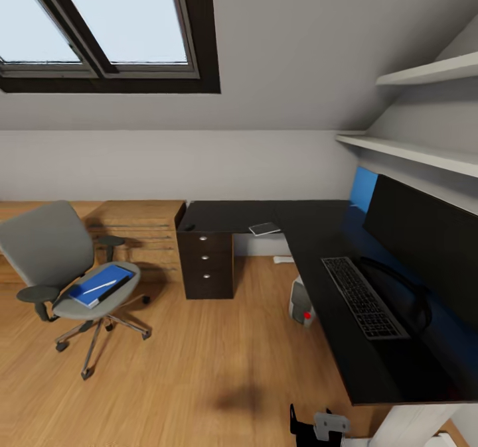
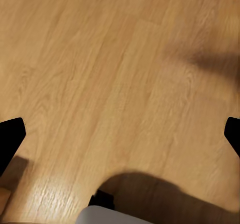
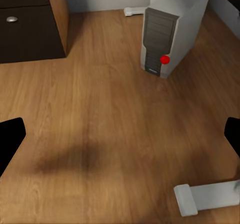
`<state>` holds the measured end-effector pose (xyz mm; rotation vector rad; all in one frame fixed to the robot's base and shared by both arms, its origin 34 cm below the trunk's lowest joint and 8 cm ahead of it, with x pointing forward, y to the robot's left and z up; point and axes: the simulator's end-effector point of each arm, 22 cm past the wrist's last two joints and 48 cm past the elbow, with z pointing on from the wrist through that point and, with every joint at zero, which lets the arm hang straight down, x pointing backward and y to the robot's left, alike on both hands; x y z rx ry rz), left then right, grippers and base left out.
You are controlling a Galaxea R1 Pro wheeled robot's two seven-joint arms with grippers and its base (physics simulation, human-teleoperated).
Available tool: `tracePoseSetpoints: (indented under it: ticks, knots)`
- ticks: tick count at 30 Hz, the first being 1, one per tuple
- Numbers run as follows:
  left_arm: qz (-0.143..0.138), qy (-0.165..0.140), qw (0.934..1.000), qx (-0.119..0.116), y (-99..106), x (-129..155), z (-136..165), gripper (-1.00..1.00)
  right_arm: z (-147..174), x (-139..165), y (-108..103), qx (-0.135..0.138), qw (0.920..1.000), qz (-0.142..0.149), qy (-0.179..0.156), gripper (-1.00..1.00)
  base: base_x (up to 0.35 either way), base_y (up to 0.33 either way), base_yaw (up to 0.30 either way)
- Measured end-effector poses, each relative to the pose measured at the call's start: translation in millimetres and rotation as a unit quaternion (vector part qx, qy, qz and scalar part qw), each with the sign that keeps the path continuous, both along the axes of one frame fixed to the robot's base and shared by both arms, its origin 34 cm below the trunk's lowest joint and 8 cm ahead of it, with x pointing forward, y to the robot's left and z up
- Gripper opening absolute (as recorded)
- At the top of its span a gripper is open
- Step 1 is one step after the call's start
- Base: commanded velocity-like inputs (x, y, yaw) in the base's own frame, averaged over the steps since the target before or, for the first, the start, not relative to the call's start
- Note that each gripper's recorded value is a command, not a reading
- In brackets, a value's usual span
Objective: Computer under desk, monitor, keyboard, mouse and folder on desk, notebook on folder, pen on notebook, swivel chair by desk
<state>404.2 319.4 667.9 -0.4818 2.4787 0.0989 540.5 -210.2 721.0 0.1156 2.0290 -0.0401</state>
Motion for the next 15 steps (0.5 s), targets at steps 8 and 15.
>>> tracePoseSetpoints:
  ticks: [8,15]
  knots:
    - [-0.001,0.010,0.9999,-0.001,-1,-8,-6,1.00,1,-1,-11,-0.012,0.9996,-0.026,0.001,1.00,0.007,0.000,0.279]
    - [-0.002,0.011,0.9999,-0.001,-1,-9,-7,1.00,1,-1,-12,-0.013,0.9995,-0.027,0.001,1.00,0.282,0.000,0.288]
